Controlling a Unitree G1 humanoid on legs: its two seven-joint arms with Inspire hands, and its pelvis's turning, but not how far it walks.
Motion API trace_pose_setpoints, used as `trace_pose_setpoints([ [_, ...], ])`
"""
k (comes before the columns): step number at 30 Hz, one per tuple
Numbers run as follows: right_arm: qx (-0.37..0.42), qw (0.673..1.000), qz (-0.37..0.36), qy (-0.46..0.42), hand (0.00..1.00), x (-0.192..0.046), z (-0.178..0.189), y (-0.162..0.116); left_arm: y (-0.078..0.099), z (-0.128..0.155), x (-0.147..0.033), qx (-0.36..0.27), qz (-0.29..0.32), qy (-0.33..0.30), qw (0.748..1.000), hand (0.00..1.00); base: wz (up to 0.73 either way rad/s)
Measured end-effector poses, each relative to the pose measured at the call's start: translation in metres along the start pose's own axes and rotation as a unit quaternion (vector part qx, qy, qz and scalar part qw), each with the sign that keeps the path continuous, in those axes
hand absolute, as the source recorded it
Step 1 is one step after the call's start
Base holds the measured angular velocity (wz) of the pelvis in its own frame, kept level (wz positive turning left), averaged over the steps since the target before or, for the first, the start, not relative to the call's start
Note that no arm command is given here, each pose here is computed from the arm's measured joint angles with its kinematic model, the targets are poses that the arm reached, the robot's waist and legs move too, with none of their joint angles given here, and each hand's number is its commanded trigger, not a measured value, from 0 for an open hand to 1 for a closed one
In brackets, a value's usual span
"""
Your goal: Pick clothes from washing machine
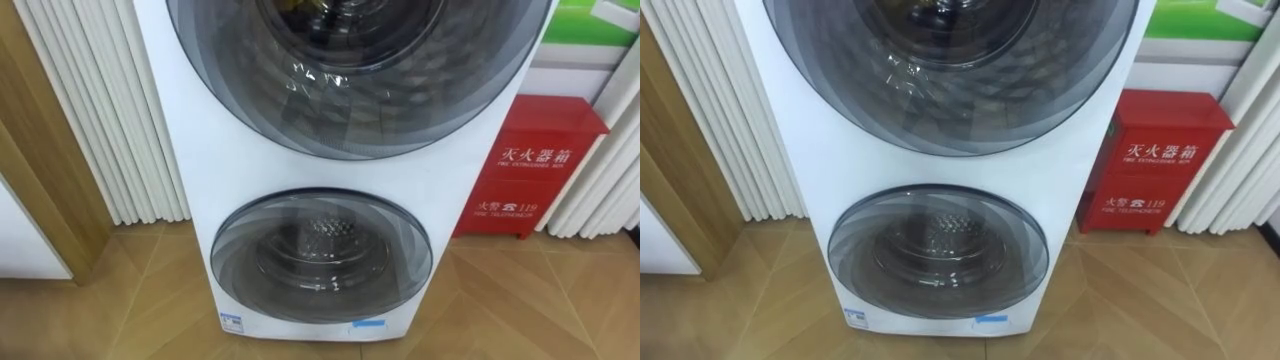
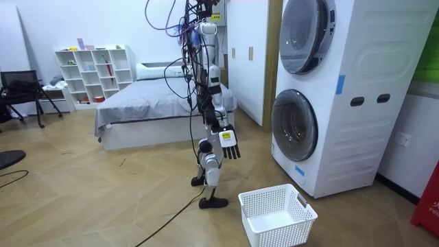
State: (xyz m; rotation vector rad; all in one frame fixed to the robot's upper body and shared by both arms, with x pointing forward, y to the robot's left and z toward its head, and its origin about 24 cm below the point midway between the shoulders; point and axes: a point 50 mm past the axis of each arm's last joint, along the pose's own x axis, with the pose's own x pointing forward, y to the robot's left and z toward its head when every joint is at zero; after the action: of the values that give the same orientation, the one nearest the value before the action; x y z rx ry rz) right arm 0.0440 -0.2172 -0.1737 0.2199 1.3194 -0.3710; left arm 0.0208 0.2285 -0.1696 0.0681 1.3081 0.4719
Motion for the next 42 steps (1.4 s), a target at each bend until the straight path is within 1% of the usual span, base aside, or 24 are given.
trace_pose_setpoints([
  [3, 0.026, 0.999, 0.007, -0.029, 0.0, 0.001, 0.016, 0.003, -0.001, 0.002, 0.0, 0.0, -0.013, -0.004, 1.0, 0.0, 0.0],
  [8, 0.069, 0.991, 0.026, -0.113, 0.0, -0.001, 0.074, 0.019, -0.001, 0.004, 0.001, 0.01, -0.026, -0.007, 1.0, 0.0, 0.0],
  [9, 0.073, 0.99, 0.028, -0.121, 0.0, -0.002, 0.081, 0.021, -0.001, 0.004, 0.001, 0.011, -0.027, -0.008, 1.0, 0.0, 0.0],
  [11, 0.105, 0.98, 0.035, -0.166, 0.0, -0.008, 0.11, 0.024, 0.002, 0.001, 0.0, 0.014, -0.03, -0.005, 0.999, 0.0, 0.0],
  [12, 0.114, 0.976, 0.038, -0.181, 0.0, -0.01, 0.119, 0.025, 0.002, 0.004, 0.001, 0.012, -0.032, -0.009, 0.999, 0.0, 0.0],
  [14, 0.147, 0.959, 0.047, -0.239, 0.0, -0.022, 0.155, 0.027, 0.004, 0.006, 0.001, 0.005, -0.033, -0.012, 0.999, 0.0, 0.0],
  [15, 0.149, 0.954, 0.048, -0.254, 0.0, -0.026, 0.164, 0.026, 0.005, 0.006, 0.001, 0.005, -0.033, -0.011, 0.999, 0.0, 0.0],
  [17, 0.15, 0.937, 0.057, -0.309, 0.0, -0.042, 0.197, 0.028, 0.008, 0.005, 0.002, 0.009, -0.033, -0.005, 0.999, 0.0, 0.0],
  [18, 0.153, 0.934, 0.059, -0.318, 0.0, -0.045, 0.204, 0.027, 0.009, 0.005, 0.002, 0.01, -0.033, -0.002, 0.999, 0.0, 0.0],
  [20, 0.163, 0.919, 0.061, -0.354, 0.0, -0.059, 0.231, 0.021, 0.011, 0.009, 0.002, 0.028, -0.04, -0.006, 0.999, 0.0, 0.05],
  [23, 0.155, 0.906, 0.06, -0.39, 0.0, -0.075, 0.256, 0.019, 0.013, 0.009, 0.003, 0.031, -0.043, 0.001, 0.999, 0.0, 0.0],
  [27, 0.154, 0.889, 0.073, -0.426, 0.0, -0.095, 0.282, 0.027, 0.015, 0.009, 0.003, 0.031, -0.04, 0.006, 0.999, 0.0, 0.0],
  [29, 0.15, 0.877, 0.087, -0.449, 0.0, -0.11, 0.3, 0.035, 0.019, 0.012, 0.004, 0.039, -0.037, 0.005, 0.999, 0.0, 0.02],
  [30, 0.148, 0.874, 0.088, -0.455, 0.0, -0.114, 0.303, 0.037, 0.02, 0.013, 0.004, 0.04, -0.036, 0.005, 0.999, 0.0, 0.08],
  [32, 0.149, 0.858, 0.096, -0.482, 0.0, -0.131, 0.322, 0.04, 0.024, 0.012, 0.004, 0.05, -0.033, 0.007, 0.998, 0.0, 0.07],
  [36, 0.17, 0.833, 0.107, -0.515, 0.0, -0.157, 0.346, 0.033, 0.029, 0.012, 0.005, 0.06, -0.025, 0.012, 0.998, 0.0, 0.08],
  [39, 0.178, 0.823, 0.112, -0.527, 0.0, -0.168, 0.355, 0.029, 0.029, 0.012, 0.005, 0.06, -0.026, 0.013, 0.998, 0.0, -0.03],
  [42, 0.168, 0.814, 0.116, -0.543, 0.0, -0.18, 0.364, 0.034, 0.029, 0.011, 0.004, 0.067, -0.026, 0.014, 0.997, 0.0, 0.0],
])
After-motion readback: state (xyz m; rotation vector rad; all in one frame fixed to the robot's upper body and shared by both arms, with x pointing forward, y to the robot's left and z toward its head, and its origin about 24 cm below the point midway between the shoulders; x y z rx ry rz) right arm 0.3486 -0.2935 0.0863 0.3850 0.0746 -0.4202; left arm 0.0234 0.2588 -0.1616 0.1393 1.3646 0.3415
